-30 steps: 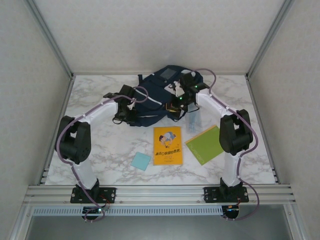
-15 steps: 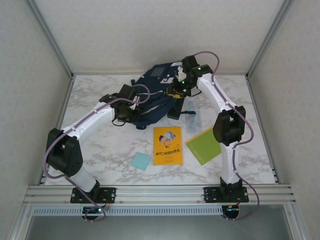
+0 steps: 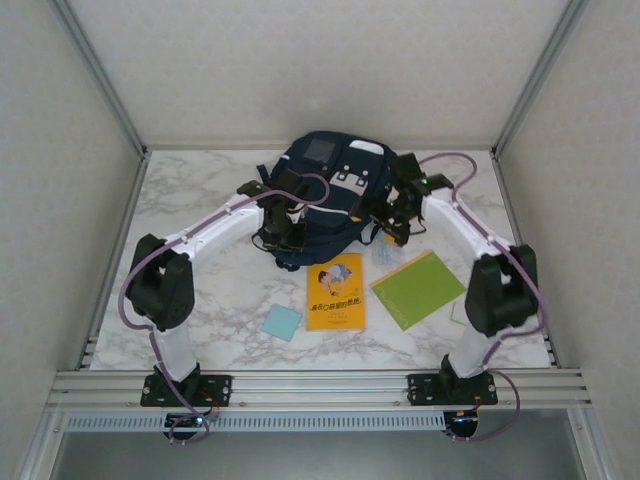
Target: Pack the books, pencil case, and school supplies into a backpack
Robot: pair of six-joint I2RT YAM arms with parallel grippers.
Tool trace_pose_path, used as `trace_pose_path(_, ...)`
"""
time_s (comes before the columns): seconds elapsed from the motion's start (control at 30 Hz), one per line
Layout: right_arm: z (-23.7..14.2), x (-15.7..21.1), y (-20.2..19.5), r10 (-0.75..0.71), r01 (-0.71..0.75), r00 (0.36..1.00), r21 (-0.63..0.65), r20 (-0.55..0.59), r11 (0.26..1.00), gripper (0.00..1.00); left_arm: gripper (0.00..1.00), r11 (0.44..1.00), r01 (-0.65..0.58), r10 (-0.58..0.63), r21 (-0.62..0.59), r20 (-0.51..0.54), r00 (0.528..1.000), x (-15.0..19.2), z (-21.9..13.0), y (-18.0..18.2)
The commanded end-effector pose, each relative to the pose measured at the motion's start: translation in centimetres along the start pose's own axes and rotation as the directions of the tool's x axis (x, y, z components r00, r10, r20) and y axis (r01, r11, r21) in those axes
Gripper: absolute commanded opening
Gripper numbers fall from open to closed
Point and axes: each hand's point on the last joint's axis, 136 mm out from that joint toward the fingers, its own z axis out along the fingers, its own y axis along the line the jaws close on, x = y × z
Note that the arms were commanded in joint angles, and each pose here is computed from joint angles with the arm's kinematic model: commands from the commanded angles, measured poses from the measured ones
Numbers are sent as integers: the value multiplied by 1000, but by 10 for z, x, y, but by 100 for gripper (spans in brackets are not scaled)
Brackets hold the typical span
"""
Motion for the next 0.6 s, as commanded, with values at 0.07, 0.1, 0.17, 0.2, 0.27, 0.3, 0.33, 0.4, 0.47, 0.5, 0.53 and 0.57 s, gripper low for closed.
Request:
trace_pose_path(0.07,18,30,37,211,-202,977,-231,15,952,96,0,1000,2,-2,-20,-24,1000,7,-11,-8)
trace_pose_path(0.1,22,33,41,221,-211,975,-244,14,946,96,0,1000,3,-3,-17,-28,1000,8,-11,-9)
trace_pose_path(0.17,38,40,48,252,-240,968,-251,13,938,96,0,1000,3,-3,-7,-37,999,11,-12,-13)
trace_pose_path(0.2,46,41,50,266,-253,964,-251,18,934,97,0,1000,2,-2,-2,-40,999,13,-13,-15)
trace_pose_path(0.27,62,41,58,294,-274,955,-281,32,920,96,0,1000,2,-2,9,-45,999,16,-16,-18)
trace_pose_path(0.3,68,40,60,304,-280,952,-292,42,915,96,0,1000,2,-2,16,-46,999,18,-17,-20)
trace_pose_path(0.33,74,39,64,316,-285,947,-306,55,908,96,0,1000,4,-3,23,-47,999,20,-19,-22)
trace_pose_path(0.4,84,35,70,315,-271,945,-330,86,904,92,0,999,11,-9,40,-55,998,24,-20,-25)
trace_pose_path(0.47,92,33,70,299,-254,948,-308,107,917,77,0,998,22,-19,62,-58,998,27,-22,-28)
trace_pose_path(0.5,94,32,69,282,-236,952,-295,122,926,63,0,997,30,-26,70,-54,998,27,-23,-28)
trace_pose_path(0.53,98,32,65,275,-233,953,-272,127,934,45,0,997,34,-30,76,-53,998,27,-22,-28)
trace_pose_path(0.57,100,33,63,265,-225,955,-263,130,938,31,0,996,38,-34,75,-54,998,28,-21,-27)
